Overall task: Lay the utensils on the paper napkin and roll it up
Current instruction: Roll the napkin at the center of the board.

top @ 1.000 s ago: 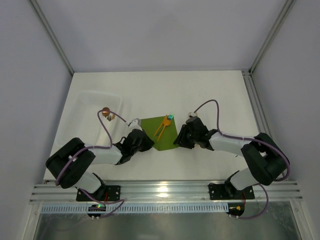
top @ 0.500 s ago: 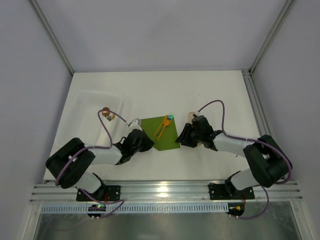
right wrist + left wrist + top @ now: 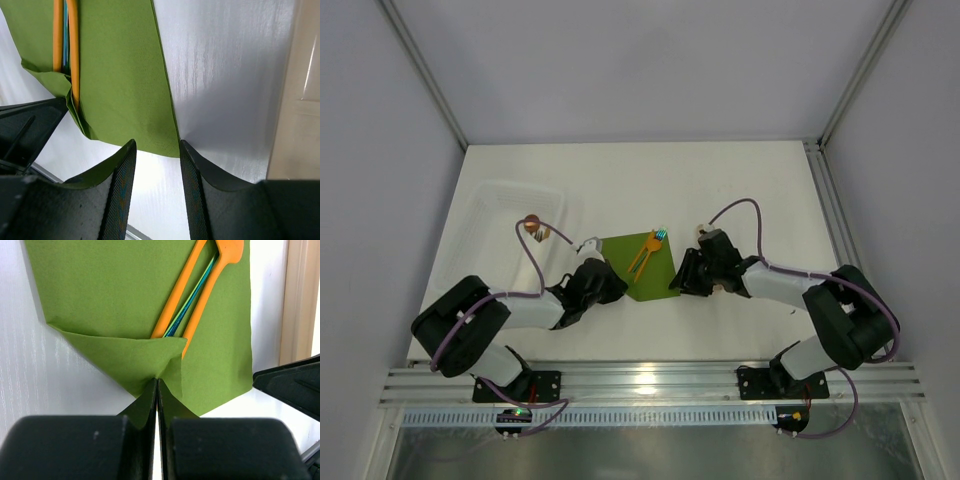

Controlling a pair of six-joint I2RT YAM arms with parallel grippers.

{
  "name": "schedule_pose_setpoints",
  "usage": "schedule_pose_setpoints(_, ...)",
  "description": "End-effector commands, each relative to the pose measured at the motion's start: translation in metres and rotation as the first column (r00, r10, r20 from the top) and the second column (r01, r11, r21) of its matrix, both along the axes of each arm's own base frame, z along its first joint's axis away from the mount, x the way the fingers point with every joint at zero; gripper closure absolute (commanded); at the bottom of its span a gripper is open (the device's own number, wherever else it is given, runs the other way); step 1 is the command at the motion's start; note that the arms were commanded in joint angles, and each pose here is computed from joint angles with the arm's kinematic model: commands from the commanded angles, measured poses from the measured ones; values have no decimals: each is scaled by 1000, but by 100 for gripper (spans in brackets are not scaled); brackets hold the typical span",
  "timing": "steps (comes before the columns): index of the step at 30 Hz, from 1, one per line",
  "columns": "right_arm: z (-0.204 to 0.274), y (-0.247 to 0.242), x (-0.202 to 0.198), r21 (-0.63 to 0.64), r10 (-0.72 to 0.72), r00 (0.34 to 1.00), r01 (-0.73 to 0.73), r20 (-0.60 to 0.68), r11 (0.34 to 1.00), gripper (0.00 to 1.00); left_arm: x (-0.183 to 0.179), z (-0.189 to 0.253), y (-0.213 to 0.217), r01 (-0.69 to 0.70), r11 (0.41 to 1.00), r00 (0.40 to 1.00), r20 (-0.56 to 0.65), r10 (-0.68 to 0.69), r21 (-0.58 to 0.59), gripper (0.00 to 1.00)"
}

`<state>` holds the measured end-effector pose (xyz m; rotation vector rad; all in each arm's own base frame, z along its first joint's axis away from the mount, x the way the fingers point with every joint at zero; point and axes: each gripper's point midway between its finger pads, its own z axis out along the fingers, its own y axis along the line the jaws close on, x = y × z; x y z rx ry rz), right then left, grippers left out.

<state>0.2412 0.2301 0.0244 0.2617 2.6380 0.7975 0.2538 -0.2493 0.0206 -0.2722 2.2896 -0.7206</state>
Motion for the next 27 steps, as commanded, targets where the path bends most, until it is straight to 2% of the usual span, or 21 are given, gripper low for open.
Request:
schedule_pose_setpoints(1,-2,-1,-13,-18,28,999,-29,-25,999,55,7,13,-5,-4,1000,999,37,5,-18,100)
schedule_pose_setpoints(12,-1,12,-16,54,20,999,-18,-33,998,56,6,14,-4,-6,1000,999,39,7,-16,100)
schedule_pose_setpoints(16,9,23,-8,154,-17,1000,15,14,988,57,6,15,-4,-6,1000,999,40,7,-20,100)
schedule_pose_setpoints(23,11,22,-3,213,-106,994,101,14,972,60,6,14,-4,-6,1000,999,41,6,-20,100)
schedule_pose_setpoints(27,23,19,4,246,-154,986,134,64,960,59,6,14,-4,-7,1000,999,40,8,-18,100)
